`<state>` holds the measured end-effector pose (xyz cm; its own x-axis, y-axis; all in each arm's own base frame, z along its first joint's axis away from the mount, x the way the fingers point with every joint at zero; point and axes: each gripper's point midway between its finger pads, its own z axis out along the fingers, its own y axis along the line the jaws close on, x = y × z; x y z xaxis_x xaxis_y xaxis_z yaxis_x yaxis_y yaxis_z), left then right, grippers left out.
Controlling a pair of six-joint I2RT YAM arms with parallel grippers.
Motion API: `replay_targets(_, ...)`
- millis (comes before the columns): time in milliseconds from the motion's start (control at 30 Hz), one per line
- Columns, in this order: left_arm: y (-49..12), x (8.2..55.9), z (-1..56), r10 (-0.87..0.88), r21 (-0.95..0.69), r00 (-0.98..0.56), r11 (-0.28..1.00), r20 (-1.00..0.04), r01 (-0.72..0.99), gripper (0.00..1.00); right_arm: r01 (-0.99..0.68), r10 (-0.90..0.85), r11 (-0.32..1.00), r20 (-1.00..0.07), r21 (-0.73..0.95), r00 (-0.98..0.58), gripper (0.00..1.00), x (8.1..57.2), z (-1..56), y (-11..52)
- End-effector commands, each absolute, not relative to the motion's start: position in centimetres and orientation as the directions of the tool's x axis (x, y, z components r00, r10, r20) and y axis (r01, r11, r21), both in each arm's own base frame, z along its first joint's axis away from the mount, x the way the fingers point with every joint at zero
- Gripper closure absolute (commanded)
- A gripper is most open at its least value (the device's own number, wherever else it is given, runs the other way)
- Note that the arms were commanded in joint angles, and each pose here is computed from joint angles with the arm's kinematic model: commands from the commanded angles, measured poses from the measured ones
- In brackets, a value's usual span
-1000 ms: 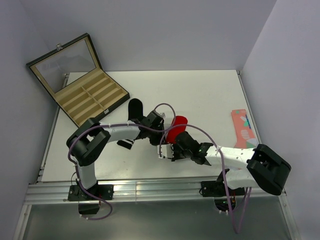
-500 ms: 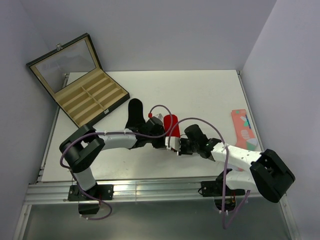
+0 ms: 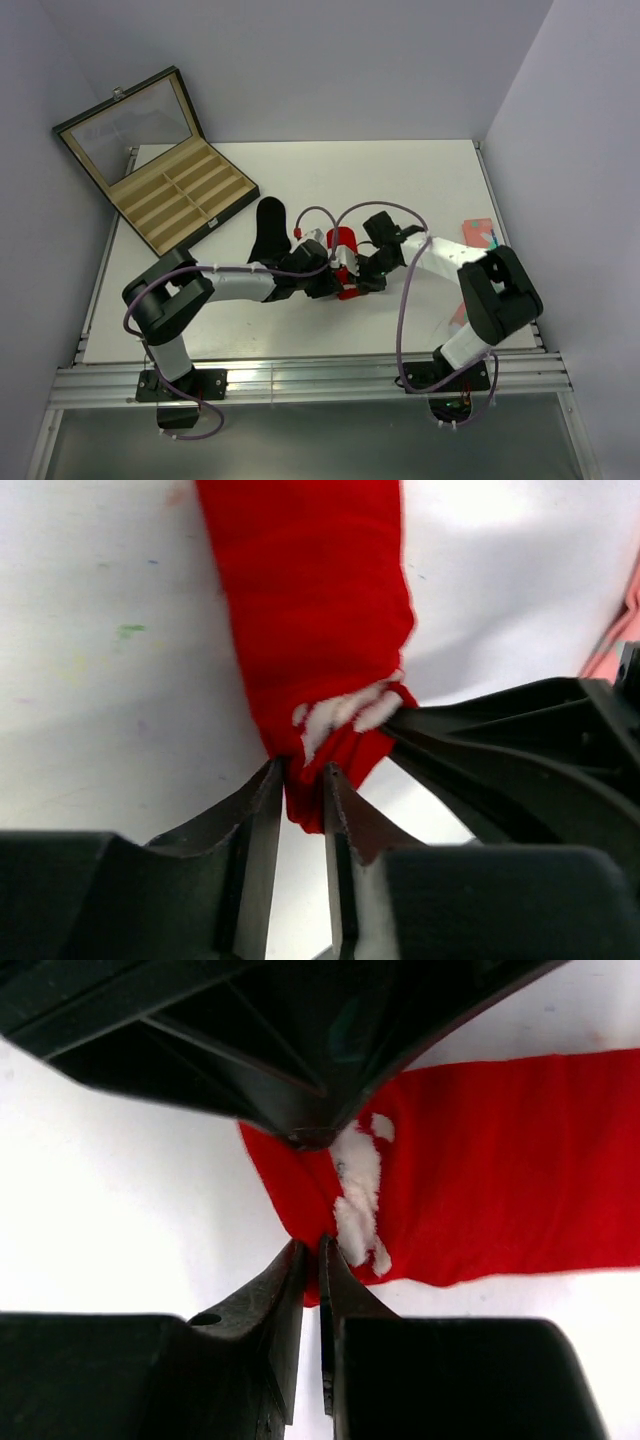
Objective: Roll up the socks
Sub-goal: Move the sock to the center of the board.
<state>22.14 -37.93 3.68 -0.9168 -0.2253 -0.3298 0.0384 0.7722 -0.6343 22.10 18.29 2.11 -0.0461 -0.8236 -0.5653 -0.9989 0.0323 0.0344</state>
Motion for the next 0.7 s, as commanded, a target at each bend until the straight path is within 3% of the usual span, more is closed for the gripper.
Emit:
replay_targets(0,-37.9,22.1,3.2,-0.215,-0.619,-0.895,0.781,-0.390,0.082,0.69,-0.973,-0.849,0.013,-0.512,0.230,-0.132,0.86,19.8,1.7,17.1)
replay_targets(367,-36.1,22.7,4.6,-0.226,-0.564,-0.755,0.795,-0.616,0.222,0.54,-0.884,-0.873,-0.043,-0.448,0.465,-0.193,0.86,18.0,1.9,16.9)
replay_targets(667,-36.2,21.4,8.5,-0.185,-0.473,-0.544,0.754,-0.819,0.456,0.51,-0.813,-0.879,-0.013,-0.394,0.581,-0.268,0.86,17.9,2.0,16.6)
